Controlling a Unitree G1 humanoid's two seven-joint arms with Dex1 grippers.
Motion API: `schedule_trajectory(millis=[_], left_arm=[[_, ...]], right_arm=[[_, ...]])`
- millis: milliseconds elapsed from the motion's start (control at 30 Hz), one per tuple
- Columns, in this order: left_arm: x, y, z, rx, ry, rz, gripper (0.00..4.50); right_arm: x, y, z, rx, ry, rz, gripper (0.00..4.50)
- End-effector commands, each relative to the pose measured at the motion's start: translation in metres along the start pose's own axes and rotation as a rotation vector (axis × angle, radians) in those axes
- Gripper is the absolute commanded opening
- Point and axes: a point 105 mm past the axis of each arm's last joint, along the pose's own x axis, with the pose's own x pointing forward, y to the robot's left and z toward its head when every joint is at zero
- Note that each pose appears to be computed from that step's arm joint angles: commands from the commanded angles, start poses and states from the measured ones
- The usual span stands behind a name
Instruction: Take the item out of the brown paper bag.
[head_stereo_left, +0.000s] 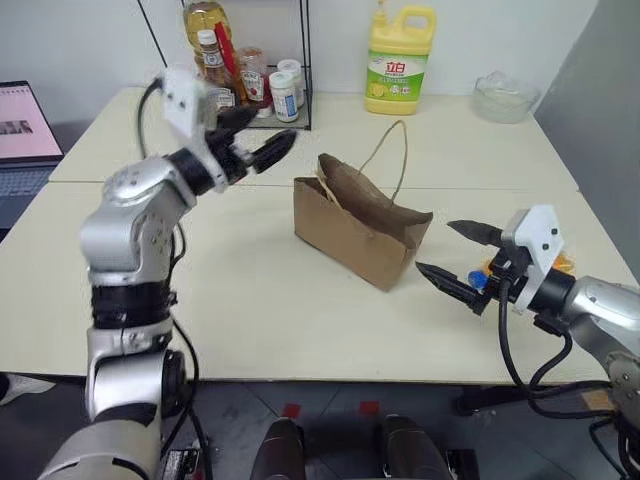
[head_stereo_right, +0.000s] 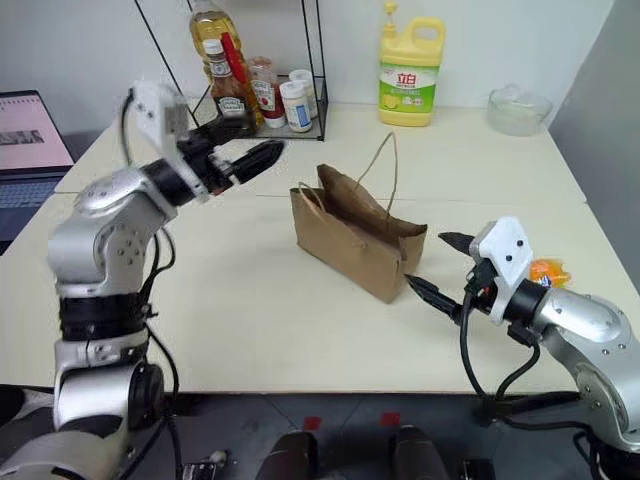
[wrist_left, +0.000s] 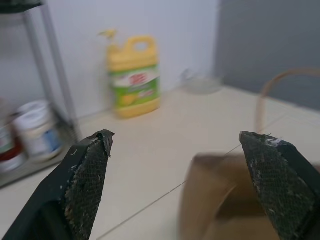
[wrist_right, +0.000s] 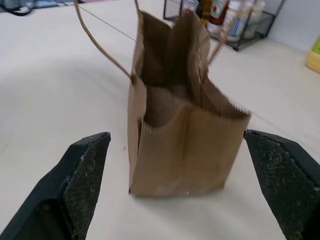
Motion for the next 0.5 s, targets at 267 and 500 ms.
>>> schedule_trajectory(millis=[267,500], left_arm=[[-0.061,-0.022,-0.076,0.115,0.171,0.117,4.32],[-0.056,-0.046,-0.08,0.072,0.098,0.081,4.32]], right_arm=[[-0.003,-0.005,-0.007,-0.059,-0.167,-0.315,4.5],[-0.003,0.002,-0.024,-0.034,-0.191,-0.39,4.5]])
